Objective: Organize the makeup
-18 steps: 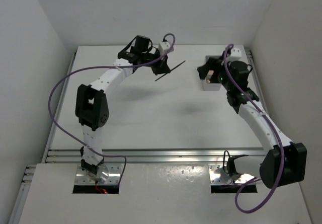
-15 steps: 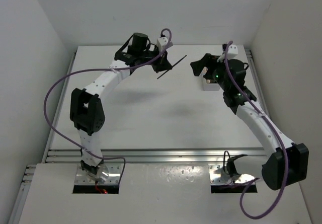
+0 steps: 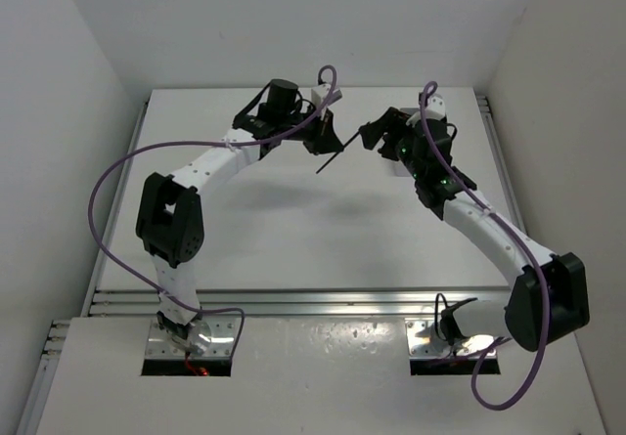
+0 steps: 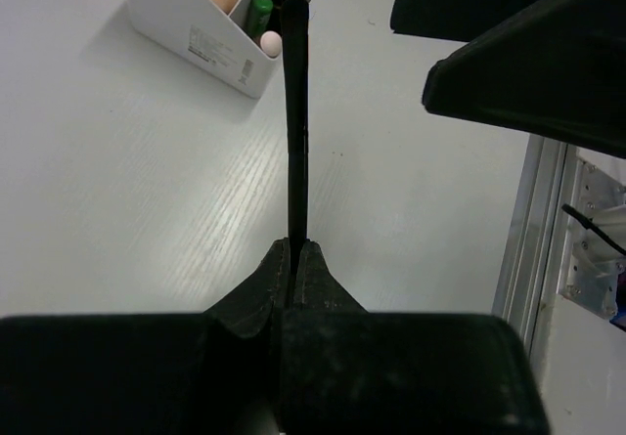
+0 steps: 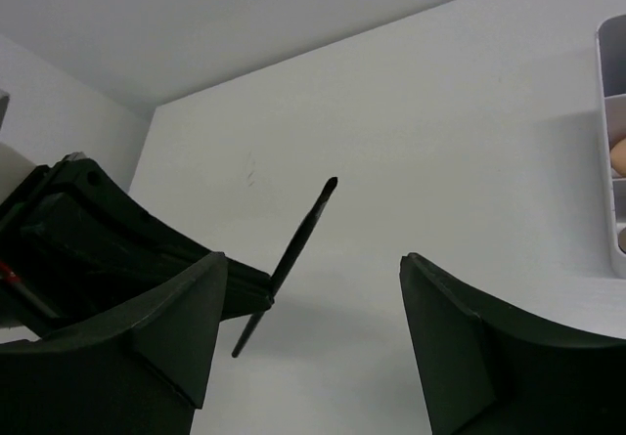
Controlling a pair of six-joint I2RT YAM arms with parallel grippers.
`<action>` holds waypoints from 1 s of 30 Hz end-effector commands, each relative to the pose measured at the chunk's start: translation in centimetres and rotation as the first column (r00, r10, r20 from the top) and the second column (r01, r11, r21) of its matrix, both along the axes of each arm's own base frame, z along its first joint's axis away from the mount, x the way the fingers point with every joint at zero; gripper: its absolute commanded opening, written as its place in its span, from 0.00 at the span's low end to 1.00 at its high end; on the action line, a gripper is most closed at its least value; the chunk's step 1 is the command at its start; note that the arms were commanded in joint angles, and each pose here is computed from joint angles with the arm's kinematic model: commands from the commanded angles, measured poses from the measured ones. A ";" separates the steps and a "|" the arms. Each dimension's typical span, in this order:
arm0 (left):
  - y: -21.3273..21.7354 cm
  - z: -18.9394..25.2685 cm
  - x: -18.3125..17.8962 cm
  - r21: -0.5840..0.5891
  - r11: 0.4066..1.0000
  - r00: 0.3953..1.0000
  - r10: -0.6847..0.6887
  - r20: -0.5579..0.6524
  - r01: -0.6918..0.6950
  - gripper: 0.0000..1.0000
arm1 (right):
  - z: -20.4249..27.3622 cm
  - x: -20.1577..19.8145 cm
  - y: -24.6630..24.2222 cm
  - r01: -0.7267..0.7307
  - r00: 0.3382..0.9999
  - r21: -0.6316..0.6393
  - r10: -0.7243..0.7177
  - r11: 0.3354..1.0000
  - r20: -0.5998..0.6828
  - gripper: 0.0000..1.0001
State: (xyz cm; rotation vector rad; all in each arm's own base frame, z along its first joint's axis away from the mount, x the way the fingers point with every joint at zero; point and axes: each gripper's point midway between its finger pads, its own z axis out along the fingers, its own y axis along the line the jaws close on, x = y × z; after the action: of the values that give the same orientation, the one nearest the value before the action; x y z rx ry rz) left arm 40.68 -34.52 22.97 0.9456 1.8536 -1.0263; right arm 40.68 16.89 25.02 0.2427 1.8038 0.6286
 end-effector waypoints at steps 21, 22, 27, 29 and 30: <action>-2.6 2.7 -1.3 -0.046 0.998 0.997 -0.045 0.057 0.047 0.03 | -2.3 2.5 2.5 -0.030 0.999 0.076 0.032 0.997 -0.025 0.00; -2.6 2.9 -1.4 -0.039 0.998 0.997 -0.048 0.058 0.050 0.13 | -2.1 2.6 2.3 -0.028 0.999 0.069 0.030 0.997 -0.015 0.00; 0.0 1.0 0.8 0.066 0.997 0.998 0.047 0.039 -0.050 1.00 | -0.3 4.6 -0.7 0.013 0.995 -0.050 -0.008 0.999 0.104 0.00; 2.6 0.0 2.6 0.123 0.982 0.990 0.136 0.046 -0.141 1.00 | 0.9 6.2 -3.0 0.062 0.985 -0.121 -0.041 0.991 0.169 0.00; 2.7 -0.2 2.5 0.136 0.981 0.990 0.130 0.045 -0.135 1.00 | 1.7 6.8 -3.0 0.066 0.979 -0.141 -0.037 0.988 0.198 0.00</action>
State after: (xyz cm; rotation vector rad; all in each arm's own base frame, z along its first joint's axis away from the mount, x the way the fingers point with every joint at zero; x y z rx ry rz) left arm 40.57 -35.10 23.33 0.9596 1.8848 -0.9496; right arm 44.31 16.30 21.77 0.2091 1.8157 0.5863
